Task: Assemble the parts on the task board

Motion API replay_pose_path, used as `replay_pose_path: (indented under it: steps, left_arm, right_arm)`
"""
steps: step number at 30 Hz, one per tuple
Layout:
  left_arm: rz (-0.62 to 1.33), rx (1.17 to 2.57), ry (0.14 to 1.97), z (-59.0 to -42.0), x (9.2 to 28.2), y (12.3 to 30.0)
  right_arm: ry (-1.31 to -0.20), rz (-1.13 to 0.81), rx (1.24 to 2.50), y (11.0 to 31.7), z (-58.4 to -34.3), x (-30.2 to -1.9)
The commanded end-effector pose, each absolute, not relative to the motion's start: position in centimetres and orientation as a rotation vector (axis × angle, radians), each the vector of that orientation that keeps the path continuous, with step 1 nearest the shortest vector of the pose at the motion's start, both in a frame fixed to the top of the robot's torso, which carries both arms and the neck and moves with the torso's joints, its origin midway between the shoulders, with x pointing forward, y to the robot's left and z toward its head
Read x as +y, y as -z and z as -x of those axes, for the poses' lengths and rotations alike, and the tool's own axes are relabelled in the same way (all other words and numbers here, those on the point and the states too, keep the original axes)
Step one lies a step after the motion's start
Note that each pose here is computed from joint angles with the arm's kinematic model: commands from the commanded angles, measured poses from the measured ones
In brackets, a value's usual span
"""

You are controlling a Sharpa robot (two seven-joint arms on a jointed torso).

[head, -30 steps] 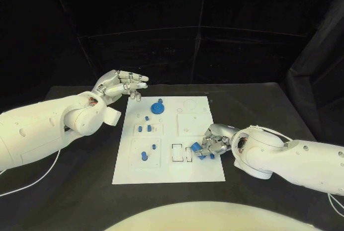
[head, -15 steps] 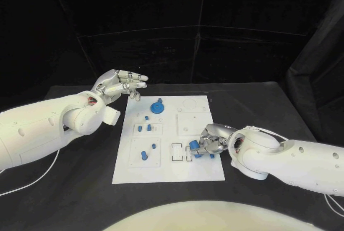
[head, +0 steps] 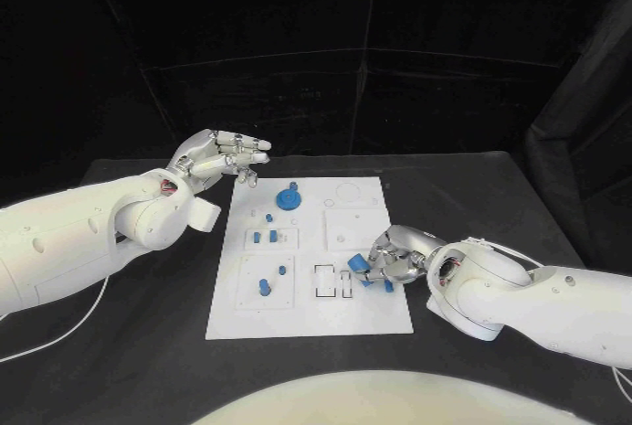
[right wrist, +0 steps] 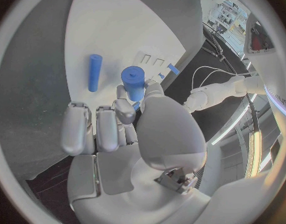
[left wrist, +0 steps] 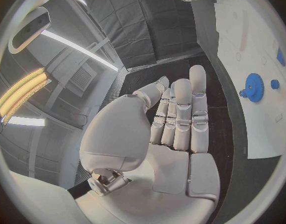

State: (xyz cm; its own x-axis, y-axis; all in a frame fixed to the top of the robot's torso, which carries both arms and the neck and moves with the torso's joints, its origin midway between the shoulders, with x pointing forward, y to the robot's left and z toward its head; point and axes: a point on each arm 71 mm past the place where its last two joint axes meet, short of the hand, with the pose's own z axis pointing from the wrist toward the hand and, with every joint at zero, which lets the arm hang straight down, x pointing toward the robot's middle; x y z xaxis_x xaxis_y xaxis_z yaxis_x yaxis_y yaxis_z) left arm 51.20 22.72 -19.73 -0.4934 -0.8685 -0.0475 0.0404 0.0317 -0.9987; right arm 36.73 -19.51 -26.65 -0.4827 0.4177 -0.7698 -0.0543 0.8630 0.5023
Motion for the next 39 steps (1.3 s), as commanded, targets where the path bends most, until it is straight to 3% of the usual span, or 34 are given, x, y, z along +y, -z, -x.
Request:
replay_pose_path:
  steps: [1,22,39]
  left_arm:
    - [0.862,1.571,1.576,-51.2,22.6,19.6]
    - [0.862,1.572,1.578,-51.1,22.5,19.6]
    - [0.859,1.581,1.590,-51.0,22.4,19.6]
  right_arm:
    - [-0.680,-0.384,1.951,26.1,-36.6,-19.3]
    - [-0.722,-0.353,2.115,27.3,-36.5,-16.1]
    - [-0.690,-0.401,2.102,27.5,-36.9,-15.2]
